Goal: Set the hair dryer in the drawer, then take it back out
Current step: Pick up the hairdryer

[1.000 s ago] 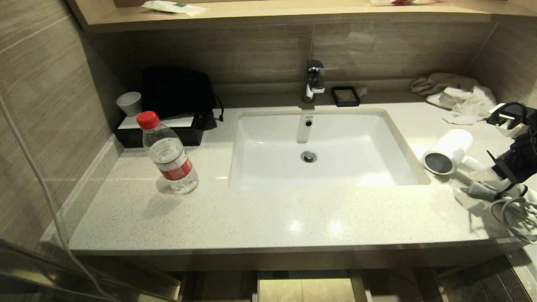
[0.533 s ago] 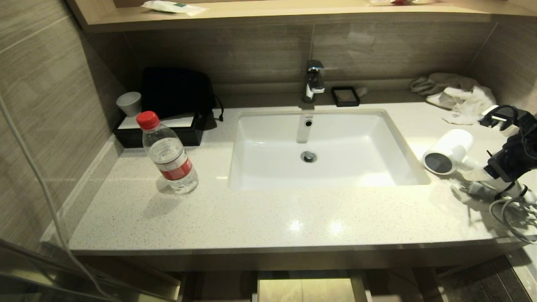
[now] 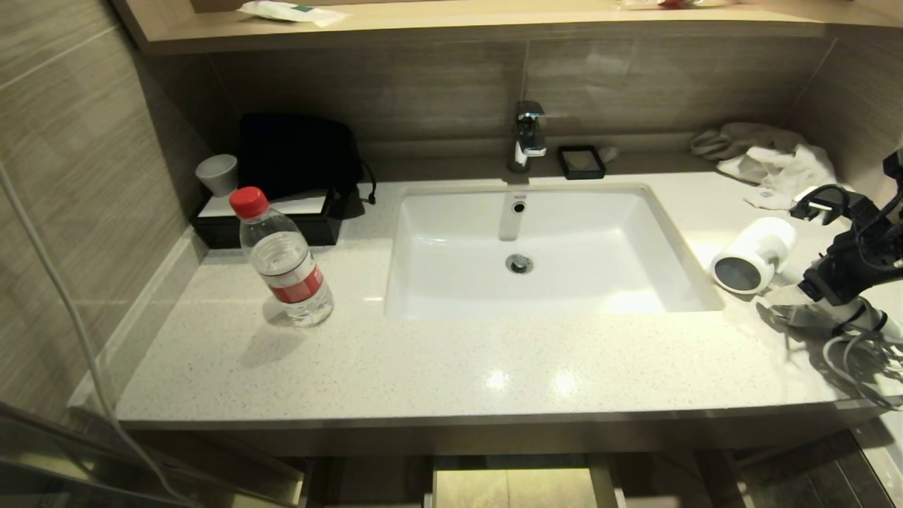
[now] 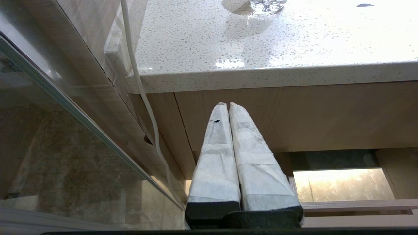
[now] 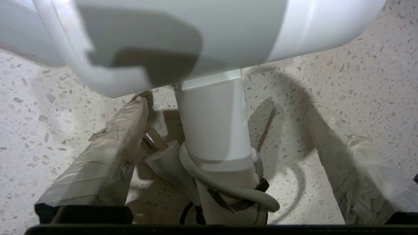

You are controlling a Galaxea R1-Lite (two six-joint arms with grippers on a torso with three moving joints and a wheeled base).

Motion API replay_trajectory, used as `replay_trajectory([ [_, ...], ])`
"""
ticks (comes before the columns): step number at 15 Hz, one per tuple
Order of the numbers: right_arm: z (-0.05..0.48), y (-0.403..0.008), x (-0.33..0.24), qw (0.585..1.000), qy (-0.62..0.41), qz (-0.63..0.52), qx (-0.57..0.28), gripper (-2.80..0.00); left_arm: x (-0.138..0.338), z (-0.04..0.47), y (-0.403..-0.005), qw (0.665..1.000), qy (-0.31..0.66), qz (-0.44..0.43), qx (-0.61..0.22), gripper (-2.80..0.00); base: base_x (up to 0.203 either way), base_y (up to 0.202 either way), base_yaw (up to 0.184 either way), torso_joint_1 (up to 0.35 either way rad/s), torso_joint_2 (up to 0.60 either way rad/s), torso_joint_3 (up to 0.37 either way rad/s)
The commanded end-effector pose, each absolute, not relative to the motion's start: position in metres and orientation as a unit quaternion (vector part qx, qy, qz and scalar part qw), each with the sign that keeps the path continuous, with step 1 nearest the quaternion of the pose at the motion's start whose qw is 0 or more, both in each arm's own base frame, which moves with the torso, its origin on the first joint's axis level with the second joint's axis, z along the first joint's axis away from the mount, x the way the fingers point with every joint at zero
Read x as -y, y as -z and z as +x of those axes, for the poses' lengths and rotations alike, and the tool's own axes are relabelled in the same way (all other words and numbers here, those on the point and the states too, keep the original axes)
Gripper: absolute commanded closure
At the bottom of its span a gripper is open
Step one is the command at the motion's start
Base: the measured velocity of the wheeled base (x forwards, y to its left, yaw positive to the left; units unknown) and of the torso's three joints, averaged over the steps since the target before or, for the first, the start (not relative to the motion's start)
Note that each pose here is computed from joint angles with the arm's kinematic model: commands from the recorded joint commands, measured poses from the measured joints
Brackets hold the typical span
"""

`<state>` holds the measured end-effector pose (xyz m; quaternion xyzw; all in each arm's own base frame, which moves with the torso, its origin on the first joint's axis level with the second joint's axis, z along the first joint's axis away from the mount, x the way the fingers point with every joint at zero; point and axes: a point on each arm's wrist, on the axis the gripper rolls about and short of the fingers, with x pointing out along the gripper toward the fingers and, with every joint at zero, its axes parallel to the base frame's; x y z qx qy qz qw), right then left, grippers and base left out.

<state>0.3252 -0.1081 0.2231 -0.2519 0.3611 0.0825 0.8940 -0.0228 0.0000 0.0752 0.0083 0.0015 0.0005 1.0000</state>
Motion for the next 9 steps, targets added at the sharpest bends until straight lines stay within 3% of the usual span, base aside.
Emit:
replay_trajectory([
  [1,0.332,-0.216,0.11,0.89,-0.092,-0.252,-0.368,-2.8,0.0,-0.023,-0.075,1.0,-0.001,0.008,-0.002,0.0,0.0,0.0,0.0,0.0,0.0,0.0],
  [9,0.343,-0.209,0.114,0.886,-0.105,-0.262,-0.367,-2.8,0.0,-0.023,-0.075,1.0,-0.001,0.008,-0.002,0.0,0.0,0.0,0.0,0.0,0.0,0.0],
])
